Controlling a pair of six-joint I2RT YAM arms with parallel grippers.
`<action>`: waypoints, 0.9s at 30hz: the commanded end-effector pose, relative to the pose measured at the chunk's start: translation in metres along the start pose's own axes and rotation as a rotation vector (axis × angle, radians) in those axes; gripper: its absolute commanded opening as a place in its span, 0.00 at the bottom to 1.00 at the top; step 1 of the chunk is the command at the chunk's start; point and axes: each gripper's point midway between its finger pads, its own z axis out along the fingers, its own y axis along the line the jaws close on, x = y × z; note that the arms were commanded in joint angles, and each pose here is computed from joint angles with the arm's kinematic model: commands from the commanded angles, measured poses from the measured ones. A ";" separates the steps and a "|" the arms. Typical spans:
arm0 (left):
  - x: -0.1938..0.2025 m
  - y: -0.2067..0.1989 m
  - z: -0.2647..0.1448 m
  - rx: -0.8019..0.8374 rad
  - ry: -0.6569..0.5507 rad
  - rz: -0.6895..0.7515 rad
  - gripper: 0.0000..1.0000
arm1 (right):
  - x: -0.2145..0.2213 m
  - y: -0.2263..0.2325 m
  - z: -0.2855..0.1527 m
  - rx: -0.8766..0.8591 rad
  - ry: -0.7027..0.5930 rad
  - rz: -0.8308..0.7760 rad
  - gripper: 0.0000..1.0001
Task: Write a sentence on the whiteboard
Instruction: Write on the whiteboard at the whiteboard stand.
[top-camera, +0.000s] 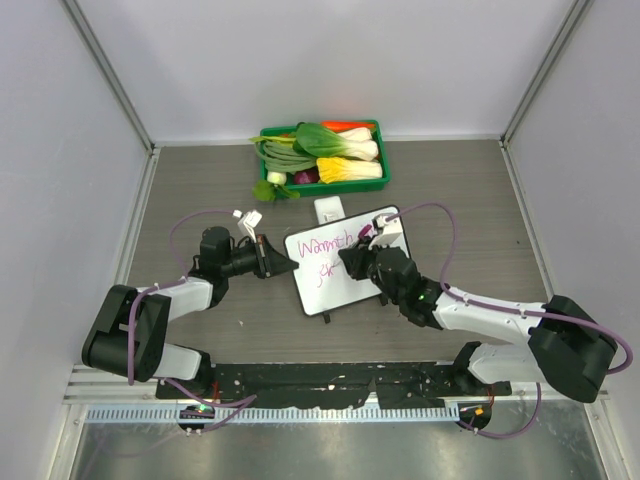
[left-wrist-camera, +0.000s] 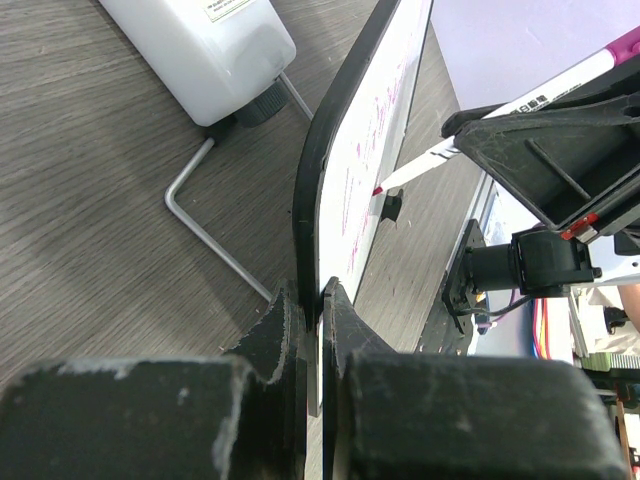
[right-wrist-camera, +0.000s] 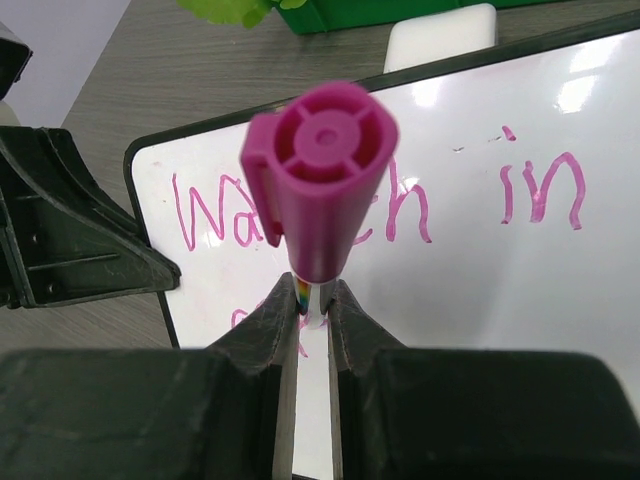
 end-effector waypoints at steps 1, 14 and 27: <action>0.000 0.026 0.000 -0.110 -0.023 0.042 0.00 | 0.015 -0.010 -0.005 0.018 0.034 0.001 0.01; -0.001 0.026 0.000 -0.108 -0.023 0.044 0.00 | 0.019 -0.021 -0.014 0.057 0.031 0.002 0.01; 0.000 0.026 0.000 -0.110 -0.023 0.040 0.00 | -0.022 -0.005 -0.011 0.045 -0.058 -0.018 0.01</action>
